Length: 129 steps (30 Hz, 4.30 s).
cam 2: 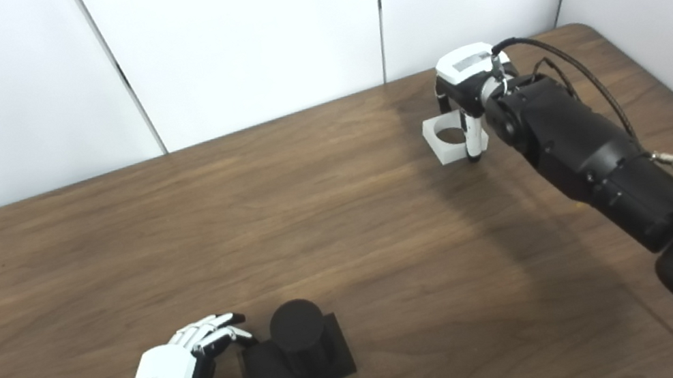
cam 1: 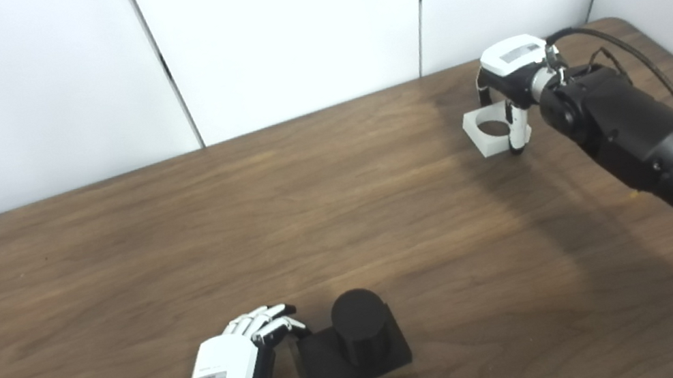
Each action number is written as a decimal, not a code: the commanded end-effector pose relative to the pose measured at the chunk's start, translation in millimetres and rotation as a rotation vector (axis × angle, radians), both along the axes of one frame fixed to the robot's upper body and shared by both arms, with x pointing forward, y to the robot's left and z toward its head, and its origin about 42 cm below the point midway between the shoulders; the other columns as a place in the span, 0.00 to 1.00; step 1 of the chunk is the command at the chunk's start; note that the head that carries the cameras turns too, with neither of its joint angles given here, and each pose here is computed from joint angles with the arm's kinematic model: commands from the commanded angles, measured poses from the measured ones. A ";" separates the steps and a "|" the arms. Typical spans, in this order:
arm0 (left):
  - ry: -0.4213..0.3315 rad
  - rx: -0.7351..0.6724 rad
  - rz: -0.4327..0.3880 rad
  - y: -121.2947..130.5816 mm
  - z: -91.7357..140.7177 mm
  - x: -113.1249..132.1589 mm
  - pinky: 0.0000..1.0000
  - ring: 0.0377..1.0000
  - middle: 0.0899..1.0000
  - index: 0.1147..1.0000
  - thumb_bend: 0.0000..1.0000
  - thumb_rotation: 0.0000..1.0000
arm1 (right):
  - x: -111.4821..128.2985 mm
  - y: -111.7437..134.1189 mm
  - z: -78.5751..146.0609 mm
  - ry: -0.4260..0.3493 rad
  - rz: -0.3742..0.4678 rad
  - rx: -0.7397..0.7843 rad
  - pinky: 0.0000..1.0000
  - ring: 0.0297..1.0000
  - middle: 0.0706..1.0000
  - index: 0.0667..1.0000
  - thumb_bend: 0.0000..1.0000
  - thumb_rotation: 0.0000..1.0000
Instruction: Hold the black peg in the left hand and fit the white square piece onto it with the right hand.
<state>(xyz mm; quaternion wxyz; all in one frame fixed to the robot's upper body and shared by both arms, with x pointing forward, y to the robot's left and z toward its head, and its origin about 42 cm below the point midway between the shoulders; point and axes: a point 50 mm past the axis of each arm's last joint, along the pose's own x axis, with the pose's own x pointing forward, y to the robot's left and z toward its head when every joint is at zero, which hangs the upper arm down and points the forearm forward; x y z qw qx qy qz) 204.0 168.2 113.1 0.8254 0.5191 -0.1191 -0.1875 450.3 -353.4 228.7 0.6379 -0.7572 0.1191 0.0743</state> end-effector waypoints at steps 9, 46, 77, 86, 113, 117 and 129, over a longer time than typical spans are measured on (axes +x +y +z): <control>0.126 0.110 -0.018 4.9 -20.8 -15.7 0.81 0.82 0.78 0.42 0.52 0.05 | -2.4 1.7 0.8 -0.055 0.053 0.010 0.75 0.82 0.74 0.45 0.52 0.13; 0.124 0.103 0.000 -27.1 -15.5 -13.9 0.82 0.83 0.79 0.42 0.52 0.05 | -186.6 129.1 139.8 -0.258 0.732 0.114 0.86 0.81 0.76 0.45 0.52 0.13; 0.126 0.122 -0.005 -38.9 -6.5 -10.7 0.83 0.84 0.80 0.42 0.51 0.05 | -198.9 172.5 127.7 -0.025 0.874 0.155 0.89 0.84 0.76 0.45 0.52 0.14; 0.125 0.111 -0.003 -42.7 -3.6 -12.1 0.81 0.83 0.80 0.42 0.52 0.05 | -196.6 177.6 115.9 0.014 0.883 0.147 0.89 0.84 0.77 0.45 0.52 0.14; 0.135 0.127 -0.002 -48.5 3.9 -15.9 0.82 0.84 0.80 0.42 0.51 0.05 | -177.8 171.9 104.3 -0.013 0.831 0.171 0.89 0.84 0.76 0.45 0.52 0.13; 0.131 0.133 -0.003 -48.8 4.0 -15.8 0.82 0.84 0.80 0.42 0.51 0.05 | -177.6 173.5 105.7 -0.013 0.830 0.173 0.90 0.85 0.76 0.45 0.52 0.13; 0.134 0.129 -0.003 -52.0 6.0 -15.7 0.81 0.83 0.80 0.42 0.51 0.05 | -184.6 183.4 103.4 0.011 0.849 0.183 0.92 0.87 0.77 0.45 0.52 0.14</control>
